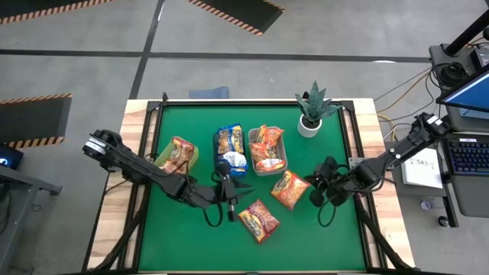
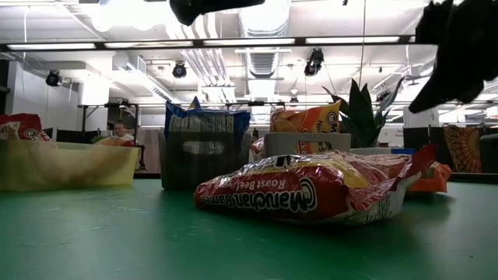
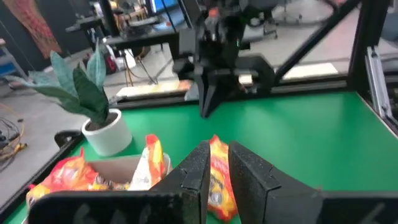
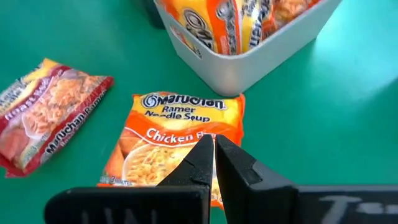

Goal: Sort Maruchan noodles
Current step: Put the orange noodle pack into the gray bin

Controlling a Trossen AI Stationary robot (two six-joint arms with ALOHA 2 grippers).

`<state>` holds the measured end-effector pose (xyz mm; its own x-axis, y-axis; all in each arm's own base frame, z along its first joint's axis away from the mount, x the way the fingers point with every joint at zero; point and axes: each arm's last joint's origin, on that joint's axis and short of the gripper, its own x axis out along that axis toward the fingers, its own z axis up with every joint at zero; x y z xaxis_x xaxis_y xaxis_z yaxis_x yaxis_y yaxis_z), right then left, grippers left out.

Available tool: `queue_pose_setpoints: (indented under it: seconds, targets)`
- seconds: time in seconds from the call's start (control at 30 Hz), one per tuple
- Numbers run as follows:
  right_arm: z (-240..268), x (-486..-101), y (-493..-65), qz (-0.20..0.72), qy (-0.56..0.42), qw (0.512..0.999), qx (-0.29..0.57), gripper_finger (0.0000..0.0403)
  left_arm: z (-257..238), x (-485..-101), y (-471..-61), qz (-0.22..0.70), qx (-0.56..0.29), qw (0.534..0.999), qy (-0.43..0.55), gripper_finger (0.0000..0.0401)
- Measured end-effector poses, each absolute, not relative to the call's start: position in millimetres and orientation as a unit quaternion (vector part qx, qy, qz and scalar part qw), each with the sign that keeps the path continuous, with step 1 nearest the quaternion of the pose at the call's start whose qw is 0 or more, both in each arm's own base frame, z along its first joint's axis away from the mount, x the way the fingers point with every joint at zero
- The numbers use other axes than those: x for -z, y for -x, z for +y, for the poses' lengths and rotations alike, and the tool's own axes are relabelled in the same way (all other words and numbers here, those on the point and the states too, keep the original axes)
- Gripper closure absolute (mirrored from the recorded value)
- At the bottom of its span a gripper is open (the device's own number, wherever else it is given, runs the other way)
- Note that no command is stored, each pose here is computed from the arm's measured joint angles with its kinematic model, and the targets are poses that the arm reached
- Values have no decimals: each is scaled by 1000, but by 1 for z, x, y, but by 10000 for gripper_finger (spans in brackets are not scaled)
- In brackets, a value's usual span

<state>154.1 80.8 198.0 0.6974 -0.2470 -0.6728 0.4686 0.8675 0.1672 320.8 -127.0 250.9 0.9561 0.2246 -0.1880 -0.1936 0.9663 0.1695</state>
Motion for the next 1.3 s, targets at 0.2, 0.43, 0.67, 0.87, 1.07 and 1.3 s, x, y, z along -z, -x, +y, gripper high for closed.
queue_pose_setpoints:
  seconds: [0.2,0.43,0.67,0.87,1.07,1.3]
  targets:
    - [77,-180,-150,303,-199,912,189,394,-122,-243,-335,75,-120,988,-70,361]
    - [73,-183,-153,291,-190,915,206,394,-115,-228,-347,76,-123,988,-56,361]
    - [71,-187,-156,283,-183,917,215,394,-114,-222,-353,61,-108,991,-46,361]
    - [70,-187,-156,282,-182,917,217,394,-113,-220,-355,59,-103,992,-44,361]
    - [70,-187,-156,278,-179,917,222,394,-110,-223,-356,48,-105,993,-38,361]
    - [70,-187,-156,274,-177,918,226,394,-107,-226,-359,30,-77,996,-24,361]
